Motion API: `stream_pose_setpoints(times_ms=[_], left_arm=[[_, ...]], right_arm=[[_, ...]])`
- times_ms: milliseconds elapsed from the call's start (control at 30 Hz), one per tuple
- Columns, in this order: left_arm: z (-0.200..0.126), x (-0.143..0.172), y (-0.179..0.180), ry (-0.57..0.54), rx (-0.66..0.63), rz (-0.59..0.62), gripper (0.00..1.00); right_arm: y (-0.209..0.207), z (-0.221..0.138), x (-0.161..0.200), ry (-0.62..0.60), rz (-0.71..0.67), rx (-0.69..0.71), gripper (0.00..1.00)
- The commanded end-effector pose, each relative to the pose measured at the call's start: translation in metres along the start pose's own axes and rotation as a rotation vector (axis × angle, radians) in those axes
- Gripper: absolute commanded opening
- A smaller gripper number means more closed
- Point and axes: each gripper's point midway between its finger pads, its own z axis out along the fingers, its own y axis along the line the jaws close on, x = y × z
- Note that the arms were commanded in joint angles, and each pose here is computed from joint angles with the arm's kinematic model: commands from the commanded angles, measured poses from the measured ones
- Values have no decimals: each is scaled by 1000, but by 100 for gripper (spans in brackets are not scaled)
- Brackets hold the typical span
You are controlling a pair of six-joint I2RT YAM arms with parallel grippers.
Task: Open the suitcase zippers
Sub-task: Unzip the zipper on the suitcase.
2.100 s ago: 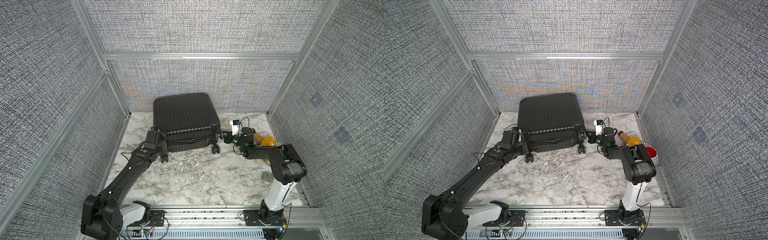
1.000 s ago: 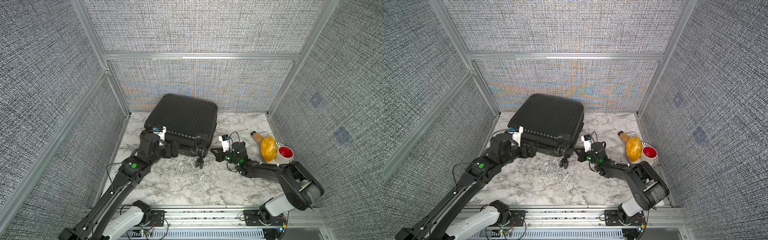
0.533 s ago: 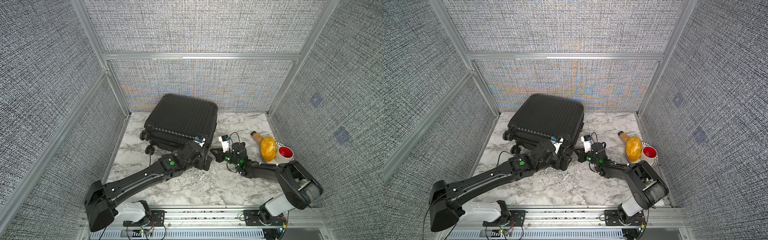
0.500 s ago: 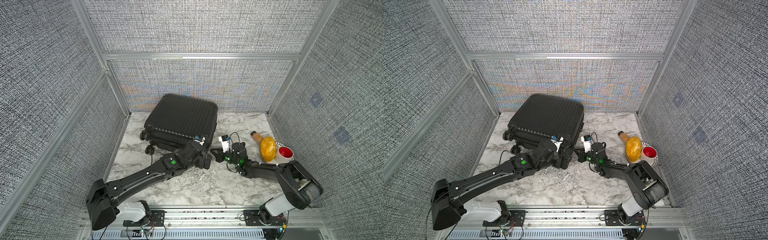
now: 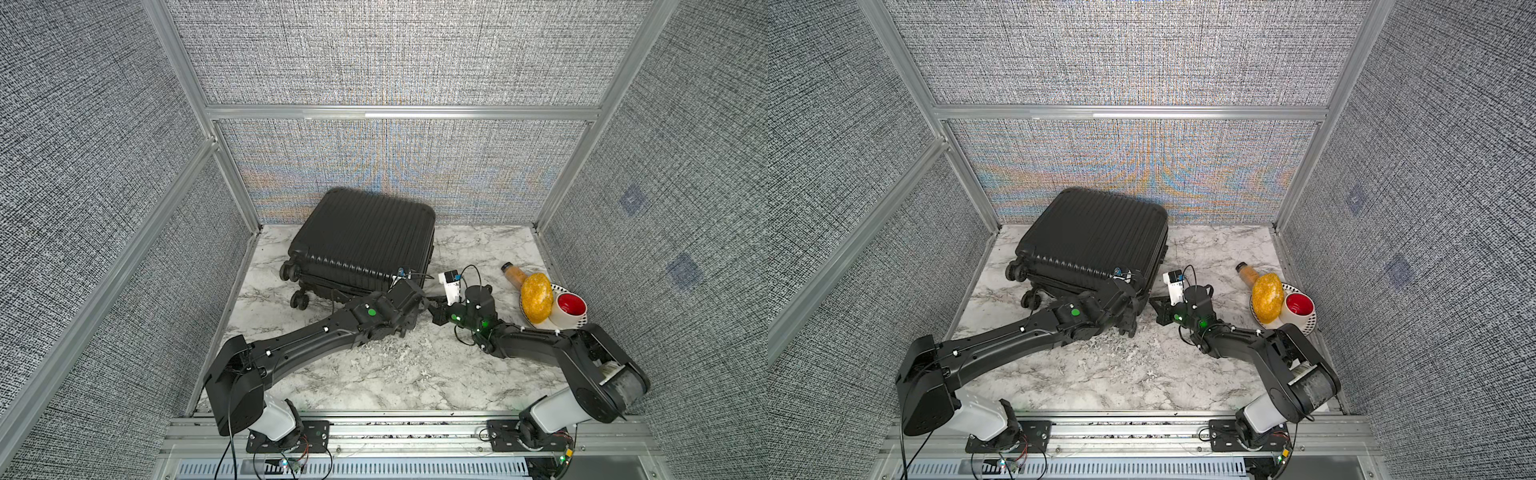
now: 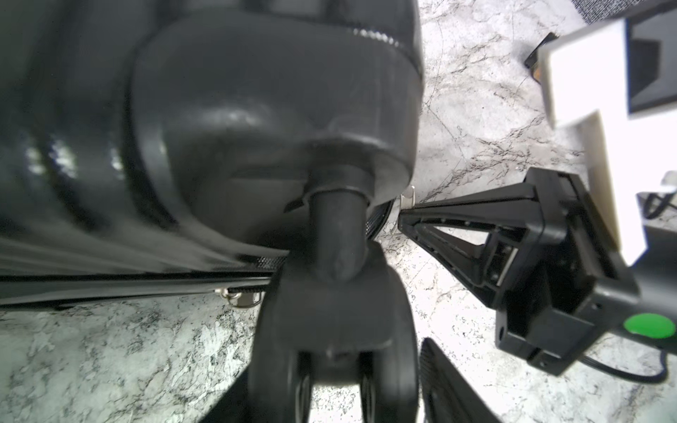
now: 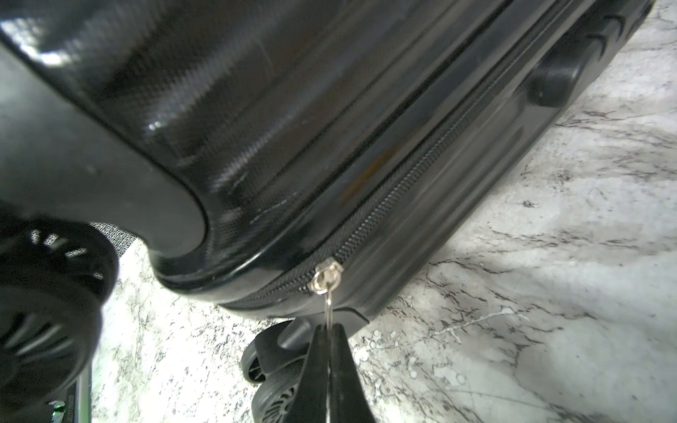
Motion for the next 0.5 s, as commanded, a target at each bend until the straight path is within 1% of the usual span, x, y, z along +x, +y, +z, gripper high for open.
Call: stream_pose_setpoints(times_ms=[0,33,133,167,267,467], left_arm=[[2,1,4,-4,-18,18,48],[2,3,6,6,-21,34,40],[1,12,15,35,-39,75,23],[0,13,17,38,-35,84,19],[-7,19,19,45,13,112,1],[-22,33,26,67,79,174,0]], right_arm=[[-13,-2,6,26,10,62,0],[-17,-3,6,32,10,77,0],[-35,-8,3,34,13,150,0],[-40,-9,2,34,14,172,0],[-59,-11,-9,26,28,221,0],[-94,-1,-40,12,28,265,0]])
